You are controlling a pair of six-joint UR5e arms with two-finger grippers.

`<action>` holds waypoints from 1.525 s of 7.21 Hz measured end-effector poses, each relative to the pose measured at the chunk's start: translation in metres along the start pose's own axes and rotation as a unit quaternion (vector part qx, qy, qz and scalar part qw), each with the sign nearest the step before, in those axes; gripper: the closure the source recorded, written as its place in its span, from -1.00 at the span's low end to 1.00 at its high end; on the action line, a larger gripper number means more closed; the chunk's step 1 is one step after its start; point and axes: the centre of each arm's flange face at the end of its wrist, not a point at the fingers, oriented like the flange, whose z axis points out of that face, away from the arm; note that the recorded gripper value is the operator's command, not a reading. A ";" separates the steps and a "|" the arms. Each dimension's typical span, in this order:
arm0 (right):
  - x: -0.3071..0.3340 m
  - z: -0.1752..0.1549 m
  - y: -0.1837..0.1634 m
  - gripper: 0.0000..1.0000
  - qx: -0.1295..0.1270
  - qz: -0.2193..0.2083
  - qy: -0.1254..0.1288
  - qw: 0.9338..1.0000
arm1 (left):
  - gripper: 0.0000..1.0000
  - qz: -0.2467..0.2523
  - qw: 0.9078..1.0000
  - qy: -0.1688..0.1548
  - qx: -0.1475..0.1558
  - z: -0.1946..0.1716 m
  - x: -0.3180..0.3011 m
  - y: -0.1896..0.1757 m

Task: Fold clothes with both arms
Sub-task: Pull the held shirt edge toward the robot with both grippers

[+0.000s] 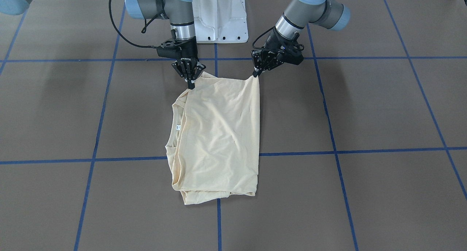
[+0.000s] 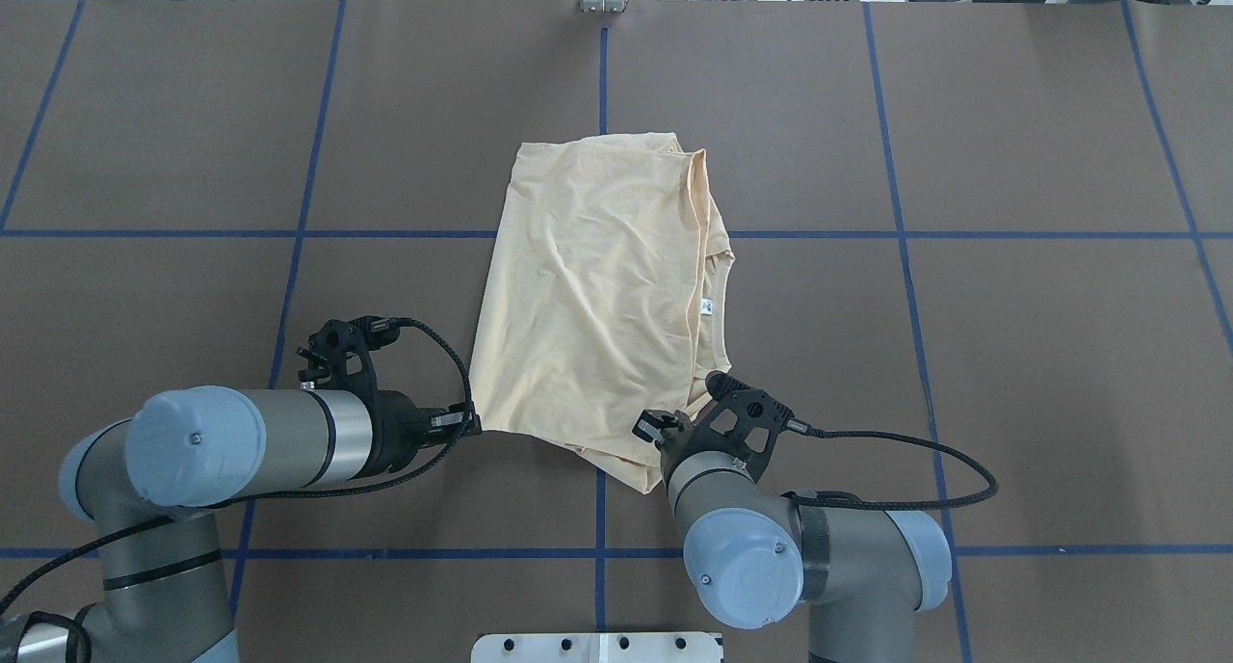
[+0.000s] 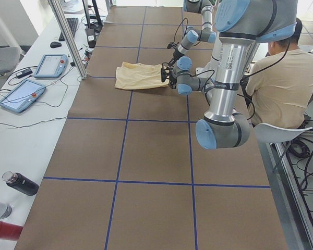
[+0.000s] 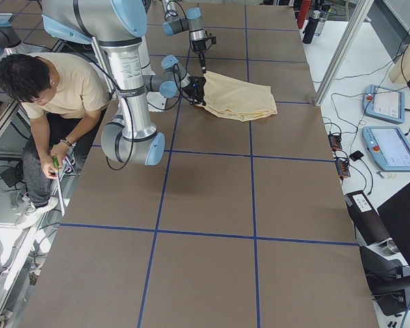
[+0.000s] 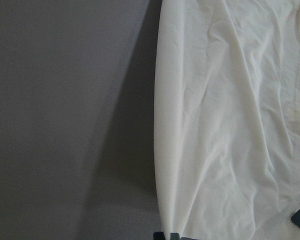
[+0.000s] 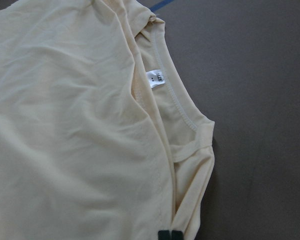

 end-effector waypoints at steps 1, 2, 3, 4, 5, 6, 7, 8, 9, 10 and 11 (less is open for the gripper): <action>0.002 -0.019 -0.010 1.00 -0.008 -0.010 -0.013 1.000 | 1.00 0.001 1.000 0.012 -0.001 -0.011 0.008 0.002; 0.007 -0.039 -0.016 1.00 -0.020 -0.012 -0.024 0.999 | 1.00 0.003 1.000 0.026 -0.009 -0.026 0.017 0.012; 0.014 -0.062 -0.018 1.00 -0.035 -0.014 -0.035 0.999 | 1.00 0.005 0.999 0.037 -0.023 -0.045 0.024 0.029; 0.023 -0.088 -0.017 1.00 -0.052 -0.016 -0.047 0.997 | 1.00 -0.002 0.998 0.046 -0.040 -0.068 0.031 0.047; 0.031 -0.113 -0.017 1.00 -0.068 -0.018 -0.060 0.996 | 1.00 -0.013 0.997 0.052 -0.055 -0.091 0.039 0.062; 0.035 -0.130 -0.019 1.00 -0.078 -0.017 -0.069 0.994 | 1.00 -0.018 0.996 0.053 -0.064 -0.107 0.047 0.068; 0.036 -0.135 -0.019 1.00 -0.081 -0.017 -0.073 0.994 | 1.00 -0.019 0.996 0.052 -0.067 -0.115 0.052 0.070; 0.031 -0.129 -0.022 1.00 -0.074 -0.015 -0.072 0.995 | 1.00 -0.016 0.997 0.045 -0.062 -0.116 0.055 0.065; 0.016 -0.111 -0.029 1.00 -0.057 -0.013 -0.068 0.996 | 1.00 -0.008 0.998 0.032 -0.048 -0.115 0.058 0.054; -0.001 -0.090 -0.038 1.00 -0.039 -0.012 -0.062 0.997 | 1.00 0.000 1.000 0.014 -0.029 -0.110 0.060 0.036; -0.012 -0.072 -0.051 1.00 -0.026 -0.013 -0.055 0.998 | 1.00 0.003 1.000 -0.007 -0.010 -0.097 0.061 0.018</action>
